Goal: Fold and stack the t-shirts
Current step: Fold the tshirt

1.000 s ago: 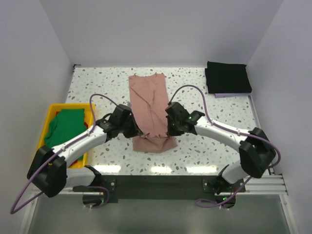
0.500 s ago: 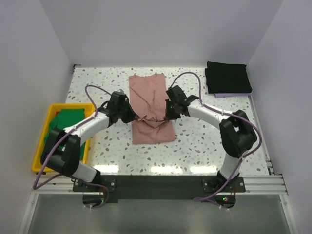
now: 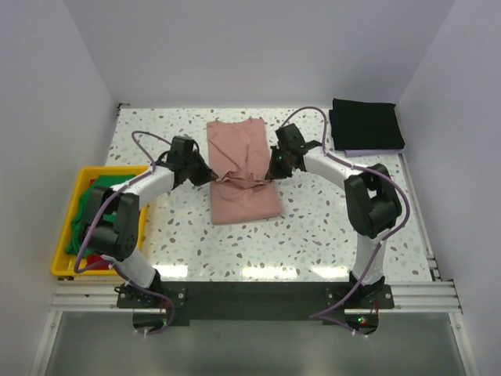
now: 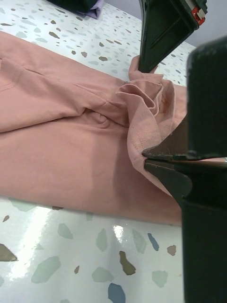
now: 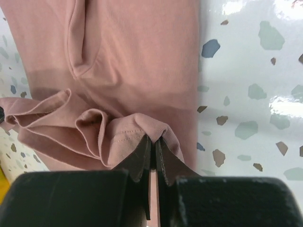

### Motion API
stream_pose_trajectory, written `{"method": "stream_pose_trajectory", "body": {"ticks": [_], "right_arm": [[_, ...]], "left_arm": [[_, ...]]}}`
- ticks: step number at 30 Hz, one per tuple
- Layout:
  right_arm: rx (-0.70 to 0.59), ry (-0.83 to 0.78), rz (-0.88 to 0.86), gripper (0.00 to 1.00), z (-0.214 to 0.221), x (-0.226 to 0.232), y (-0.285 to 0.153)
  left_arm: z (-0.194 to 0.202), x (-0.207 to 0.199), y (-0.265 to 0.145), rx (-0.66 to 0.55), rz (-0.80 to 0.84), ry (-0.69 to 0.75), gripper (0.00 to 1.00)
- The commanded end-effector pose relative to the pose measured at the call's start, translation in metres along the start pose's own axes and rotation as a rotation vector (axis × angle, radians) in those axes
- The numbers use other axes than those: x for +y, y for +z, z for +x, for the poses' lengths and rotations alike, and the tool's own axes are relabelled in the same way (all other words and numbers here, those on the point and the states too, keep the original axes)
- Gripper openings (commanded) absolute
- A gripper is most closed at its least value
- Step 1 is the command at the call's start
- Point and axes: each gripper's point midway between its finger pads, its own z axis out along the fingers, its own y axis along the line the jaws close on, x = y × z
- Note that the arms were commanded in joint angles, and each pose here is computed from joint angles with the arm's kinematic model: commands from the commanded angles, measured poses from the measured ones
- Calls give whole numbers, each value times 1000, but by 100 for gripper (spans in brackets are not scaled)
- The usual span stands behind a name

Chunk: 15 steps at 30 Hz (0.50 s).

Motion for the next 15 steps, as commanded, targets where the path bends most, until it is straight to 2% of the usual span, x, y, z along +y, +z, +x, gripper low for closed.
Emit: {"method": "stream_pose_trajectory", "body": {"ticks": [1,15], "right_arm": [[-57,-9,-74,0,-30,14,-4],[-58,2,-116,0,-56,14,11]], "left_arm": [[-29,-21,1,-55,75,29,0],[-47,-18,28,-27,88,33,0]]}}
